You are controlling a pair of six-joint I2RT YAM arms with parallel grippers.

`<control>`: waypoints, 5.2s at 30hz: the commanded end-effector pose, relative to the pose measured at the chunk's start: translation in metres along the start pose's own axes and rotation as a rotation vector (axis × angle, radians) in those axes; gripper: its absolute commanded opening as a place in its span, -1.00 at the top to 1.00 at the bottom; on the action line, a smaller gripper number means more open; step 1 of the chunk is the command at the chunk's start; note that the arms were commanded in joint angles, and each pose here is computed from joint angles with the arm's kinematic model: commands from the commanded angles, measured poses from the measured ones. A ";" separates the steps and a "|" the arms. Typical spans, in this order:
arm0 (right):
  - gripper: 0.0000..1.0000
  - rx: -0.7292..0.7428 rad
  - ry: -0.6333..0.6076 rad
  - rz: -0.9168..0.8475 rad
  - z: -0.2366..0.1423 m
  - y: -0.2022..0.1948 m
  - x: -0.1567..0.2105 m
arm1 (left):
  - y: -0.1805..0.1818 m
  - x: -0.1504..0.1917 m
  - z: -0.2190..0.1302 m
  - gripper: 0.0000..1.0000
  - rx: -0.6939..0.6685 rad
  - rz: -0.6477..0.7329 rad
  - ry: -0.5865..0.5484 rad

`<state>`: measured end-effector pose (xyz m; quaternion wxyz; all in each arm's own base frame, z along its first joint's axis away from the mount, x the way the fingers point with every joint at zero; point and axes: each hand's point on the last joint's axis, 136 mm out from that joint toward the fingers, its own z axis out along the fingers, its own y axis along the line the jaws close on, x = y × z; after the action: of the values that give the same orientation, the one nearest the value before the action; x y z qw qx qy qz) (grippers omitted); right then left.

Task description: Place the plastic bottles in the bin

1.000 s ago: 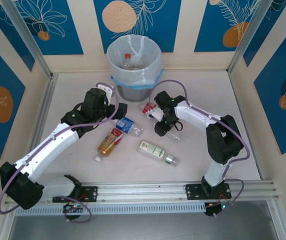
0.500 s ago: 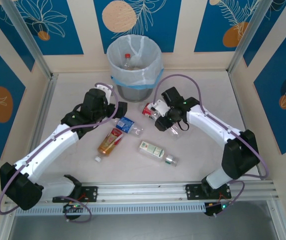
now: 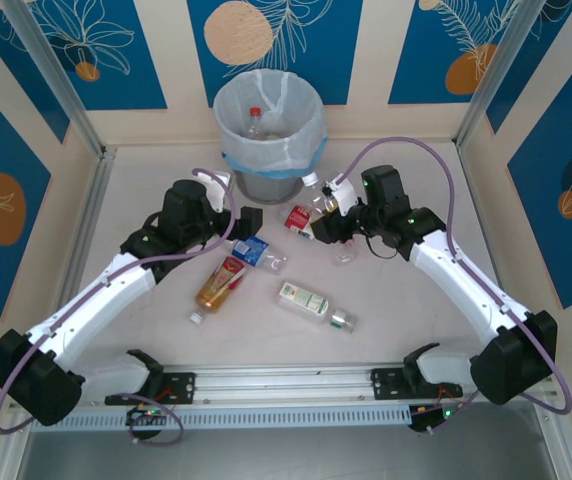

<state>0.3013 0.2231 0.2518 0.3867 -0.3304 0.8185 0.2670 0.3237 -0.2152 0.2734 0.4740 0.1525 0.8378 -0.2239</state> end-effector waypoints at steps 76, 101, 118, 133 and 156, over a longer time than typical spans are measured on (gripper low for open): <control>-0.06 0.022 -0.574 0.251 0.164 -0.112 -0.266 | 0.055 0.020 -0.018 -0.98 -0.241 -0.156 -0.058; -0.68 0.081 -0.546 0.172 0.133 -0.096 -0.282 | 0.082 0.043 -0.038 -0.98 -0.409 -0.130 0.041; -0.70 0.092 -0.538 0.168 0.115 -0.089 -0.282 | 0.092 0.055 -0.034 -0.98 -0.456 -0.144 0.090; -0.86 0.139 -0.514 0.124 0.055 -0.066 -0.240 | 0.101 0.065 -0.023 -0.98 -0.472 -0.168 0.144; -0.99 0.402 -0.179 0.416 0.007 -0.074 -0.023 | 0.076 0.174 -0.033 -0.98 -0.340 -0.297 0.684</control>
<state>0.3888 0.2080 0.2721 0.4787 -0.0818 0.8453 0.2229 0.2734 -0.1325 0.1271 0.2107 0.0190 0.9730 -0.0918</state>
